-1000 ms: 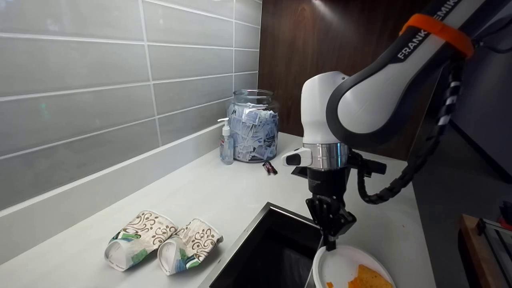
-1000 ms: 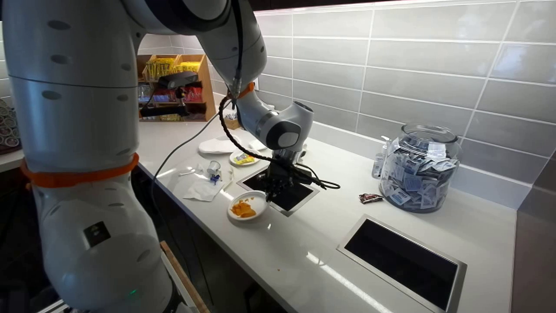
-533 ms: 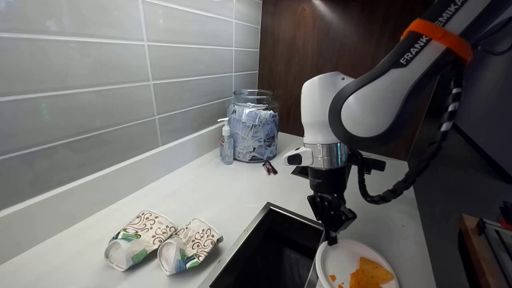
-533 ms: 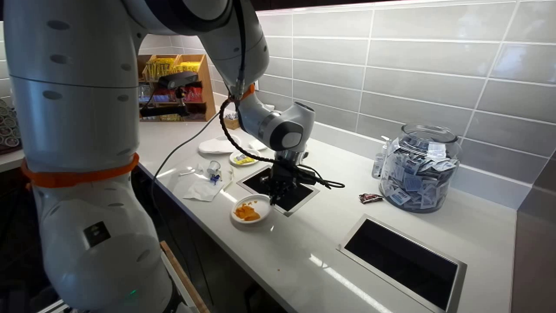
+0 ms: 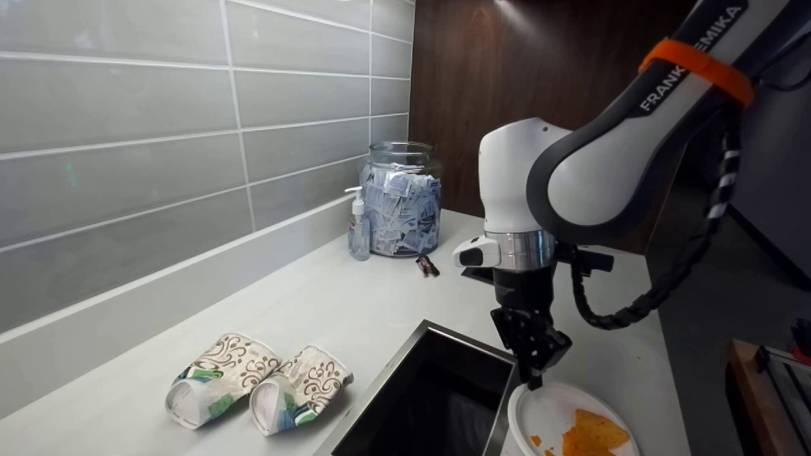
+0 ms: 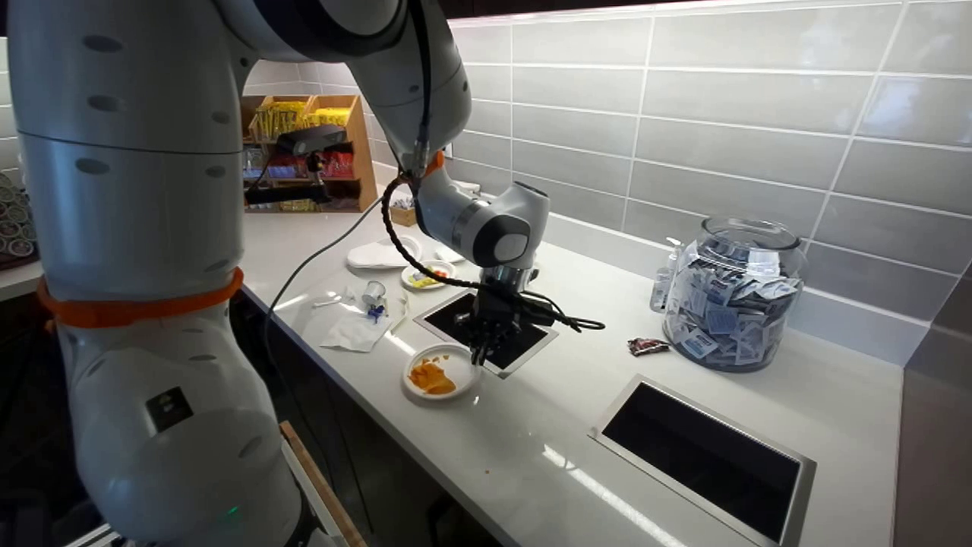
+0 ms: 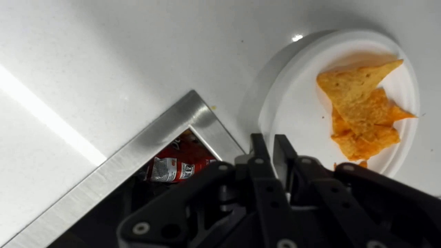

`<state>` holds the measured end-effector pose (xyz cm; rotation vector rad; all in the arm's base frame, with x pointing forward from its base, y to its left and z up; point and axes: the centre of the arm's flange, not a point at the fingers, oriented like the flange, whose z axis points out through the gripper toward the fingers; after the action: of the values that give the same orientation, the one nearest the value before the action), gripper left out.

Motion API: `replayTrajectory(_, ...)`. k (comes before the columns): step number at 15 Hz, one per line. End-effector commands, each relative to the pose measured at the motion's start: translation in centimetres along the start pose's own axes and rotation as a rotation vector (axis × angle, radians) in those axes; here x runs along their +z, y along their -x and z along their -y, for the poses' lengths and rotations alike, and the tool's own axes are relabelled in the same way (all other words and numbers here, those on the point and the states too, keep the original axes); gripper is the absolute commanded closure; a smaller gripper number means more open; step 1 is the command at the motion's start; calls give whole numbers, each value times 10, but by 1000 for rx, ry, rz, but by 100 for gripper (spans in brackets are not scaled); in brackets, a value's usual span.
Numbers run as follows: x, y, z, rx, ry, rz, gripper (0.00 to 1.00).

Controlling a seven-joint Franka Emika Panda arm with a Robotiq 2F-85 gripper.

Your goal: Pour the snacks from the white plate into the left trash chute.

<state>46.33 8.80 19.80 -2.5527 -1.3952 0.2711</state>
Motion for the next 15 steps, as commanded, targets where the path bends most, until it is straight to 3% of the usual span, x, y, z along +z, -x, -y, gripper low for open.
replayTrajectory(1,2,10,6,19,-7,29,54)
replayTrajectory(5,-2,10,12,54,-14,13,25)
replayTrajectory(8,-13,6,24,149,-1,-17,3)
replayTrajectory(11,-16,-6,43,289,-8,-67,0)
replayTrajectory(15,-11,-19,75,416,39,-74,0)
